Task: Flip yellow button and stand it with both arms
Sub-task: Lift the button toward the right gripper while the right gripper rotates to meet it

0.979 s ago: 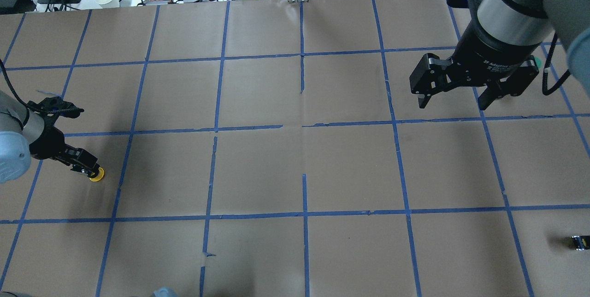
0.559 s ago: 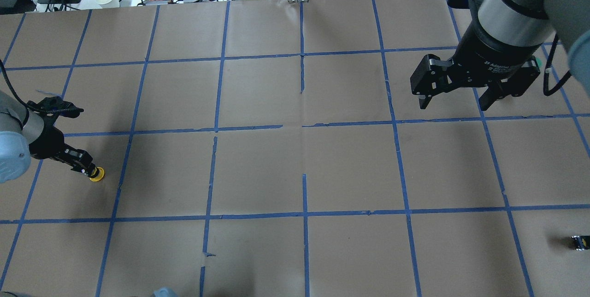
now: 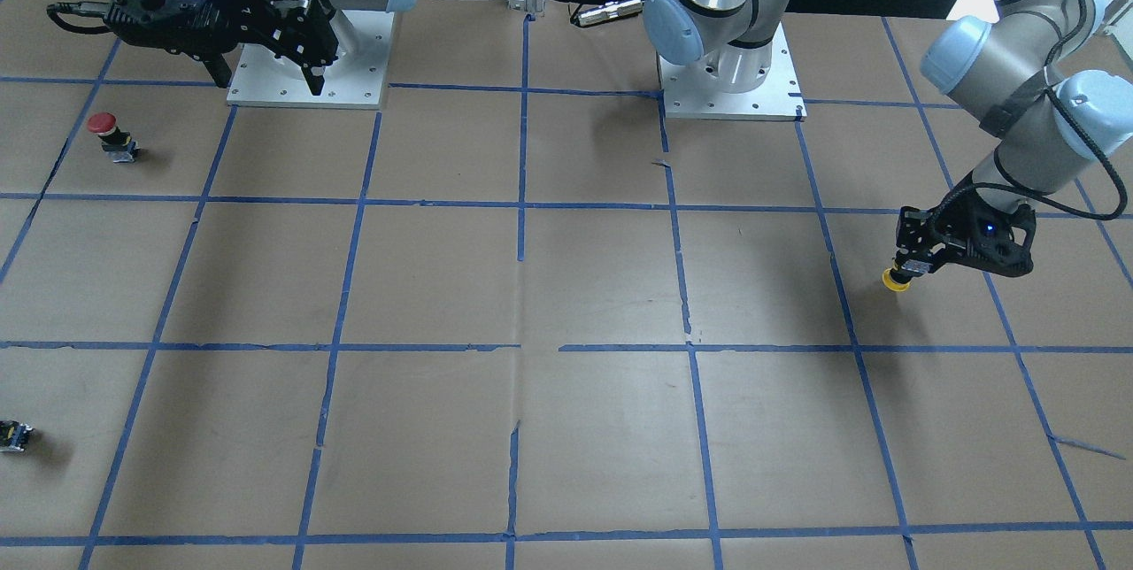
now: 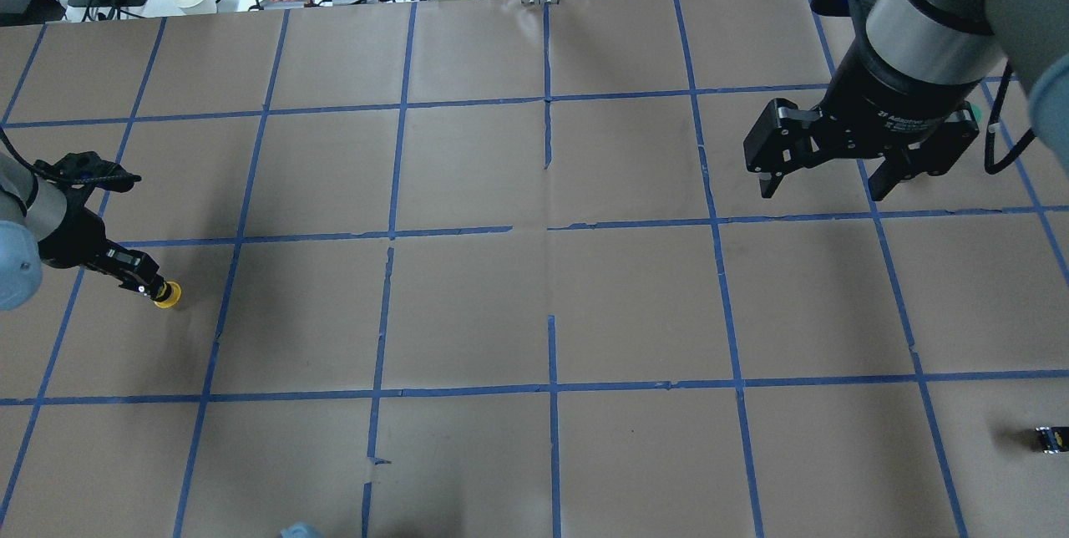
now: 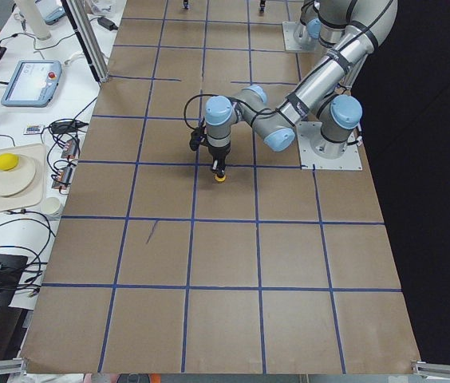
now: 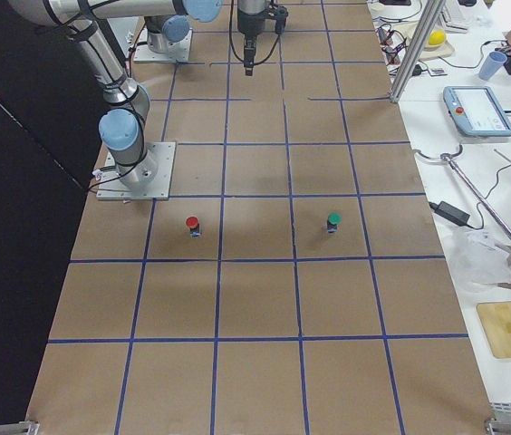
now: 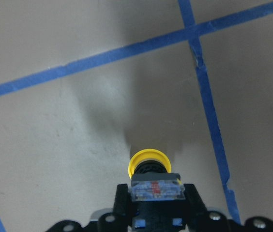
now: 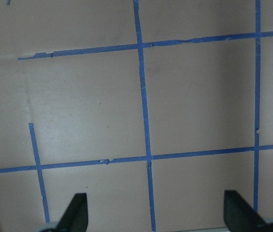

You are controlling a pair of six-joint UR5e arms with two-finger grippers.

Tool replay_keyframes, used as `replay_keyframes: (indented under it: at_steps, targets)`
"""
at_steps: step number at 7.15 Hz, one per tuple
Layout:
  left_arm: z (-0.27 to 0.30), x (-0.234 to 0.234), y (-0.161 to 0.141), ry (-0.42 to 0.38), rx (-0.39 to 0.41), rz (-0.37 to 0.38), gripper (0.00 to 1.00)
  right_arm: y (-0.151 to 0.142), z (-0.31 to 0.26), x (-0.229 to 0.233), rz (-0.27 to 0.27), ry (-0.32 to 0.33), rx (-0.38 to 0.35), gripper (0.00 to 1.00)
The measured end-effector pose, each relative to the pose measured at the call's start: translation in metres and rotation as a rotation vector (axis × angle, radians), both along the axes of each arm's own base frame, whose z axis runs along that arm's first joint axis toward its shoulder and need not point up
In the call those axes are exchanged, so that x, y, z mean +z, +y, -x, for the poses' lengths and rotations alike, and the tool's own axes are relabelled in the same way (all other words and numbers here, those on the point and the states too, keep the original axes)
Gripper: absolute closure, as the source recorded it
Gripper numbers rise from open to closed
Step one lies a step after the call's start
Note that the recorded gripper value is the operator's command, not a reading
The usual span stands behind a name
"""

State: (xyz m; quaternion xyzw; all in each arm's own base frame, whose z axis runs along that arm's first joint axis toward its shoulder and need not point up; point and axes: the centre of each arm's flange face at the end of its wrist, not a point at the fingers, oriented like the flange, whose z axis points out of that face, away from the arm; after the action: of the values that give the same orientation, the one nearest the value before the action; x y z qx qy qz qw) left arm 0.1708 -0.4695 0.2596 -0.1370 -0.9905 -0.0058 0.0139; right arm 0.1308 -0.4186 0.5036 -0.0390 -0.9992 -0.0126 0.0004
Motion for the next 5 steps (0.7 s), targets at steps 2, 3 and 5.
replay_keyframes:
  at_steps: [2, 3, 5]
  targets:
    - [0.028, 0.038, -0.021, 0.16, 0.024, -0.001, 0.98, -0.004, 0.003, -0.003, -0.004, 0.002, -0.072, 0.0]
    - [0.062, 0.06, -0.033, 0.275, 0.034, 0.005, 0.98, -0.008, 0.009, -0.006, -0.01, 0.0, -0.186, 0.0]
    - [0.154, 0.101, -0.046, 0.47, 0.036, 0.04, 0.98, -0.018, 0.015, -0.011, -0.037, -0.084, -0.4, 0.0]
